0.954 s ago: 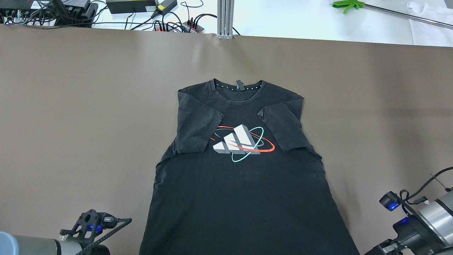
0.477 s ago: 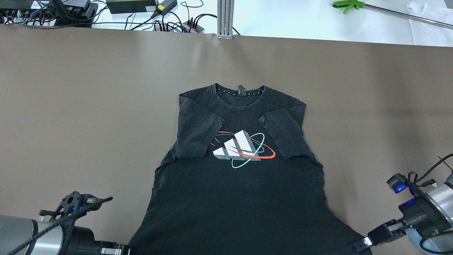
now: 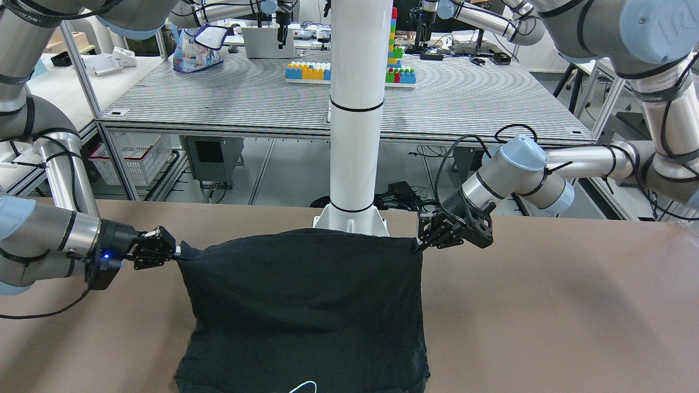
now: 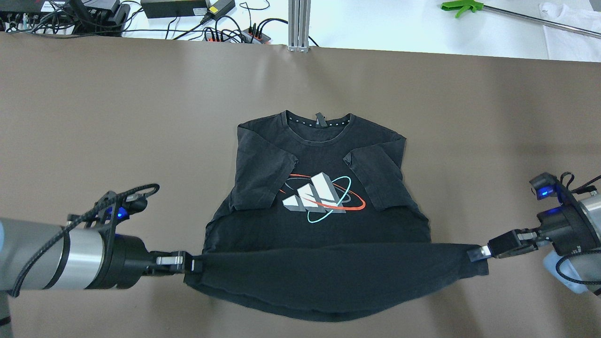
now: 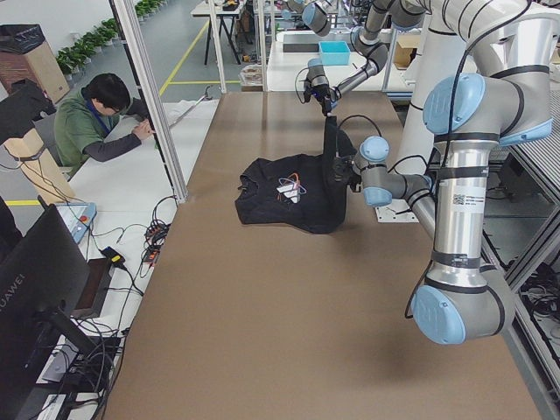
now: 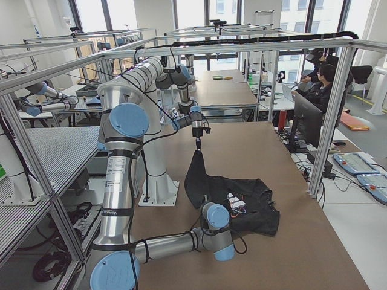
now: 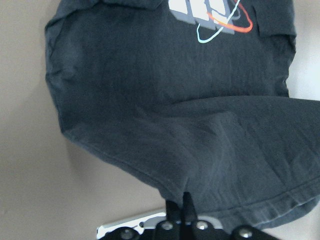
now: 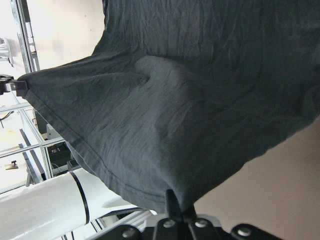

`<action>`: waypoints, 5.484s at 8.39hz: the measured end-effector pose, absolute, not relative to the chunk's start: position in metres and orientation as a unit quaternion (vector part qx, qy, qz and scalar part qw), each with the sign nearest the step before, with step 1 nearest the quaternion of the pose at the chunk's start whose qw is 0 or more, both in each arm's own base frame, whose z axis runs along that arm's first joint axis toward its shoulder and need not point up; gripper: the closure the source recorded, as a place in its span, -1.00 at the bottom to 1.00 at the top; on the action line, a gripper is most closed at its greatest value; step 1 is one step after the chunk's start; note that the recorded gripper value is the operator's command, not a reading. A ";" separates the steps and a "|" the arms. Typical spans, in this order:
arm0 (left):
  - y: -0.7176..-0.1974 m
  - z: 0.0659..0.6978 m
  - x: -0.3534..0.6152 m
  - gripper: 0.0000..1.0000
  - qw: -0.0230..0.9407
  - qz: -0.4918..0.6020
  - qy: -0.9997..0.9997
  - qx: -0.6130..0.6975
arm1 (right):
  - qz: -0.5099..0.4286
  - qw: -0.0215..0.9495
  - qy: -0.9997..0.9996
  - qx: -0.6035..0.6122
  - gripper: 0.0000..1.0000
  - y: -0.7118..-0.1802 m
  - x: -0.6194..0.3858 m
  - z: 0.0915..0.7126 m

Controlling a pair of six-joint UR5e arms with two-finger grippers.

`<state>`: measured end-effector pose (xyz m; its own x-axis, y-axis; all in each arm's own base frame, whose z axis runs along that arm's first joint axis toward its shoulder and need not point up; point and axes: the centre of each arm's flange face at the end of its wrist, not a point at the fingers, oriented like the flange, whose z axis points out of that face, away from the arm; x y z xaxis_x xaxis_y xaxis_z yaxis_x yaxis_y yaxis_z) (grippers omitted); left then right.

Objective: Fold clothes
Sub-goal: 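Lift the hem with both grippers and fold it toward the collar, then release the hem with both grippers and raise them away, then move the right gripper down to the folded shirt's side edge nearest it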

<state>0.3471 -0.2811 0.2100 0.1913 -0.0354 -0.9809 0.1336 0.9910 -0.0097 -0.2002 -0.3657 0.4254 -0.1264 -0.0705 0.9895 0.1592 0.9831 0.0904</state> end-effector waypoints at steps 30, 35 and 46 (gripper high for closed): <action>-0.582 0.201 0.405 -0.99 0.797 -0.241 0.540 0.123 | 0.183 0.773 -0.563 0.227 -0.84 -0.564 -0.259 0.387; -0.585 0.194 0.401 -1.00 0.789 -0.256 0.540 0.145 | 0.191 0.772 -0.565 0.220 -0.86 -0.563 -0.258 0.389; -0.598 0.166 0.374 -1.00 0.774 -0.270 0.546 0.172 | 0.154 0.829 -0.537 0.023 -0.86 -0.456 -0.342 0.459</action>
